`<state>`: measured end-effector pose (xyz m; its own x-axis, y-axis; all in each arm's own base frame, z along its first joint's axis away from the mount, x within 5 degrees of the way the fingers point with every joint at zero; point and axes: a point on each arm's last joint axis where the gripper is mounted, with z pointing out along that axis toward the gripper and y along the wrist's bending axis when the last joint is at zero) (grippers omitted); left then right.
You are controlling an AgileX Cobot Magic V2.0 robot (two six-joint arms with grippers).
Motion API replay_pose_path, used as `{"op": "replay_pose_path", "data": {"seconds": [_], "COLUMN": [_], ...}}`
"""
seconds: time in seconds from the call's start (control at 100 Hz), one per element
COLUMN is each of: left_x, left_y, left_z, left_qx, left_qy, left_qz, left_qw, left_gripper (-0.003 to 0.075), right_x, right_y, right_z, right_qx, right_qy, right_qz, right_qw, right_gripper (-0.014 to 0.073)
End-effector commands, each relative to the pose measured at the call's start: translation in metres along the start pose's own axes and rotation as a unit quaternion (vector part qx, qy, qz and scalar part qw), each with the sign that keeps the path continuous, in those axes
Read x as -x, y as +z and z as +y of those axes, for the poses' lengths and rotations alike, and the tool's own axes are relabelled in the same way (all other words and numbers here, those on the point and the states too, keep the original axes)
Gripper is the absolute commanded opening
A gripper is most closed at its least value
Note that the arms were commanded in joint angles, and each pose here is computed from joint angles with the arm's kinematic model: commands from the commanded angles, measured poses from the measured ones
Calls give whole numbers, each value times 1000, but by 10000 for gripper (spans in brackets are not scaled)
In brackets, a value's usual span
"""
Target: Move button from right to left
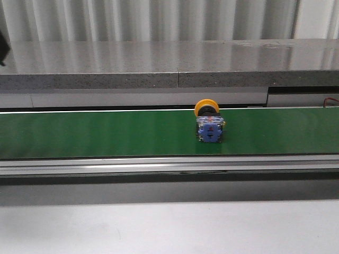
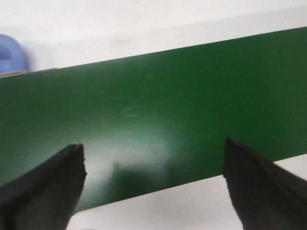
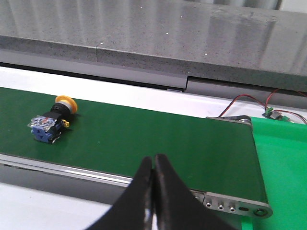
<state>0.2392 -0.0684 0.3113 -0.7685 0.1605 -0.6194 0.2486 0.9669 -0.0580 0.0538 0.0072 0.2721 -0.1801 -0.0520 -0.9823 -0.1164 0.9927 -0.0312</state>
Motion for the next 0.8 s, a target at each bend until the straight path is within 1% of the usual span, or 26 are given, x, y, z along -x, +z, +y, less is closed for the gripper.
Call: {"op": "replay_pose_path", "data": {"seconds": [0.0,0.08,0.18,0.34,0.56,0.67,0.79], "left_x": [23,33,44,59,70,74,75], "left_y": [-2,5,14,27,53,64,76], "left_z": [-17,-33,-54,-90,-132,-153,-166], "left_qx": [-25,-44,-63,-85,-91,-100,-103], "left_qy": [-2,2,-10,-11,12,23,20], "left_qz": [-34,-26,-9,37,97,103,113], "left_qw": [999,999,998,996,991,989,988], "left_gripper": [603,603,603,599,599,599,599], "right_x": [15,15,15,15,15,15,15], "right_y": [-2,-2,-2,-2,-2,-2,-2], "right_z": [-1,-1,-1,-1,-1,-1,-1], "right_qx": [-4,-4,-4,-4,-4,-4,-4], "right_qy": [-2,-2,-2,-2,-2,-2,-2], "right_qz": [-49,-49,-49,-49,-49,-49,-49], "right_qw": [999,999,999,999,999,999,999], "right_gripper": [-68,-68,-68,-68,-68,-68,-68]}}
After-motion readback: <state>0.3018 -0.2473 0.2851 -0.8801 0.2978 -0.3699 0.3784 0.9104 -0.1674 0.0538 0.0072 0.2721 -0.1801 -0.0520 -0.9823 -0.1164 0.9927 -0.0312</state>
